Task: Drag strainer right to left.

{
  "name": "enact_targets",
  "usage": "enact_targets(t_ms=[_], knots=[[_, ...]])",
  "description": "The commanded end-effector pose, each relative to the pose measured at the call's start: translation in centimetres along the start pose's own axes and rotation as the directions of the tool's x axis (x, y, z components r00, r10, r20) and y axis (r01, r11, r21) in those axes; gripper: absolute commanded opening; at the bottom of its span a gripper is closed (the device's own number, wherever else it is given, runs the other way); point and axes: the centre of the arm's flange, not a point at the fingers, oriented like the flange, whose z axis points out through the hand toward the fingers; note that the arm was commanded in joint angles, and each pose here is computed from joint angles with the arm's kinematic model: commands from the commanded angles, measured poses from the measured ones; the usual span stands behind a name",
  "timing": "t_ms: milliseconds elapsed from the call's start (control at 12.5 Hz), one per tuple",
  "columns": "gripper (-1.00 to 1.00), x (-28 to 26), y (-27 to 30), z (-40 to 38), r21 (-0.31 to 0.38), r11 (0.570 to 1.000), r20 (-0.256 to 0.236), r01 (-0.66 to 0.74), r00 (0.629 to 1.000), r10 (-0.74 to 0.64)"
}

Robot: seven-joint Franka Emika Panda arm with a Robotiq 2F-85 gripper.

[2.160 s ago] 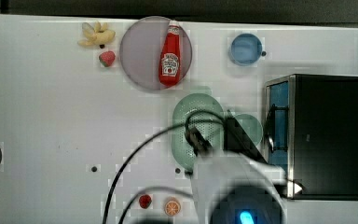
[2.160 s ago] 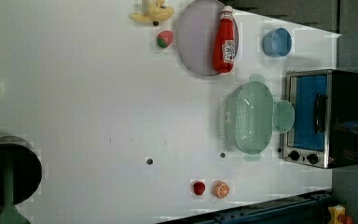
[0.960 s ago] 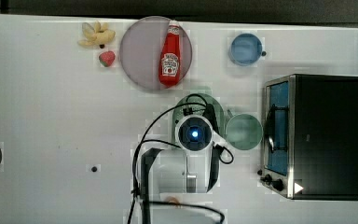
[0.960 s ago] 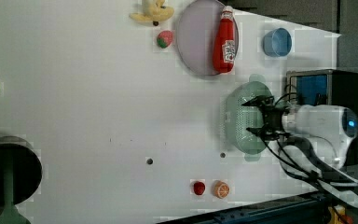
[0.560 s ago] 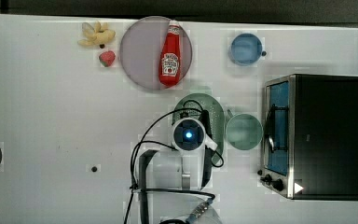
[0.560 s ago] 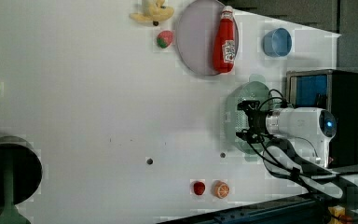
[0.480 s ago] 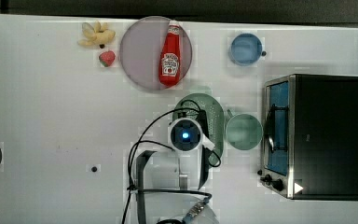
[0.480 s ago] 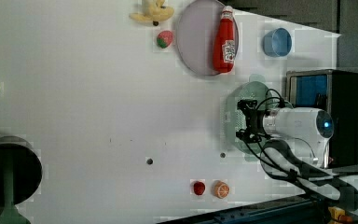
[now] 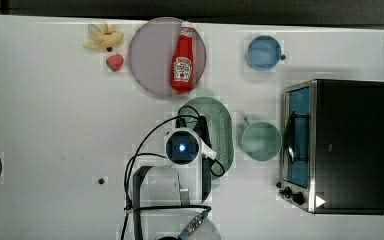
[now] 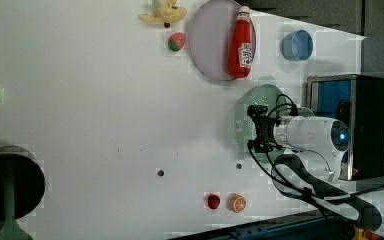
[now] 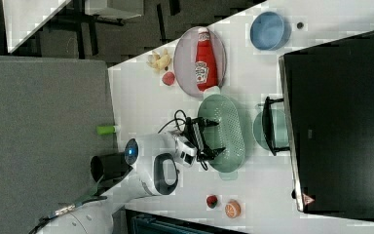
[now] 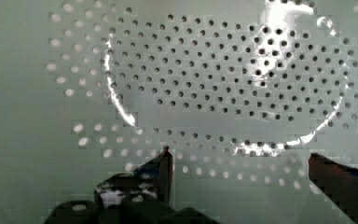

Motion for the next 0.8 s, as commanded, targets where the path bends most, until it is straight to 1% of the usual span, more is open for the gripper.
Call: enact_targets(t_ms=[80,560,800], knots=[[1.0,-2.4,-0.4,-0.9,-0.003,0.994,0.007,-0.114,0.994,0.114],[1.0,-10.5,-0.8,-1.3,-0.001,0.984,0.038,-0.178,0.983,0.178],[1.0,-13.8,-0.6,-1.4,-0.002,0.988,0.049,-0.152,0.987,0.152]])
